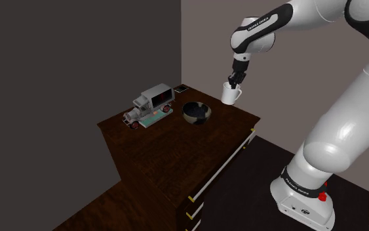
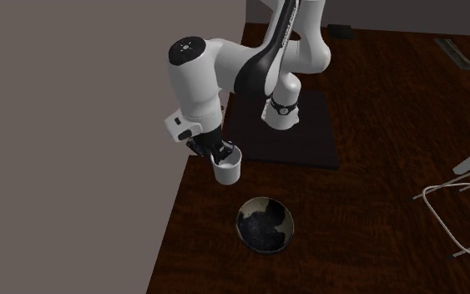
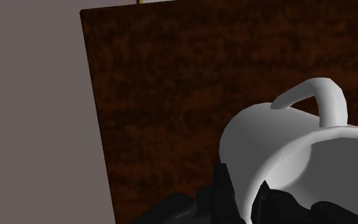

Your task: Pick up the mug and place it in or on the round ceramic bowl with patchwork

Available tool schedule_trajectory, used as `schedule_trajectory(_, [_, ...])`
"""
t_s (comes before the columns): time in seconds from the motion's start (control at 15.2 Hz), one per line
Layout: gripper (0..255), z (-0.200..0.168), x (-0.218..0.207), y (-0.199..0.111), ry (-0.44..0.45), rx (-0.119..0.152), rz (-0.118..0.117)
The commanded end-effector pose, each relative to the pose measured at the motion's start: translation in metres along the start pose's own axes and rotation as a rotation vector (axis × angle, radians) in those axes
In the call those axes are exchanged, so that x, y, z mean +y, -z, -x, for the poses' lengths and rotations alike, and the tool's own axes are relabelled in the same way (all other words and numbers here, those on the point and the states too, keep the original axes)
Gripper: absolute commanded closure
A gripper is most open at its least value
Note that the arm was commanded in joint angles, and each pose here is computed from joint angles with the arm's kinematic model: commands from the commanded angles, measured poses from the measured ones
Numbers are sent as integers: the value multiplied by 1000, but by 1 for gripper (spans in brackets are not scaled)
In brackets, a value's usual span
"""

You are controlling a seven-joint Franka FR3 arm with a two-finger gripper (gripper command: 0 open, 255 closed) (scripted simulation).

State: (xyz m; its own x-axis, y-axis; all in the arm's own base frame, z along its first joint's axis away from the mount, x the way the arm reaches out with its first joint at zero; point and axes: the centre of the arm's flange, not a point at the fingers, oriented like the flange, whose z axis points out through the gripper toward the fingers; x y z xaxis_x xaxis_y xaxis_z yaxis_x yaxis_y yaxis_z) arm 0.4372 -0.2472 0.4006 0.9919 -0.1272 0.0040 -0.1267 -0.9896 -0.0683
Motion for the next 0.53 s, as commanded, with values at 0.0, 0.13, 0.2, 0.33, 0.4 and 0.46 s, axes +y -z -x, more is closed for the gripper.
schedule_trajectory(0.0, [255, -1, 0, 12, 0, 0, 0])
schedule_trajectory(0.13, [255, -1, -1, 23, 0, 0, 0])
schedule_trajectory(0.2, [255, -1, -1, 28, 0, 0, 0])
schedule_trajectory(0.33, [255, -1, -2, 36, 0, 0, 0])
schedule_trajectory(0.4, [255, -8, -13, 37, 0, 0, 0])
schedule_trajectory(0.46, [255, -15, -24, 38, 0, 0, 0])
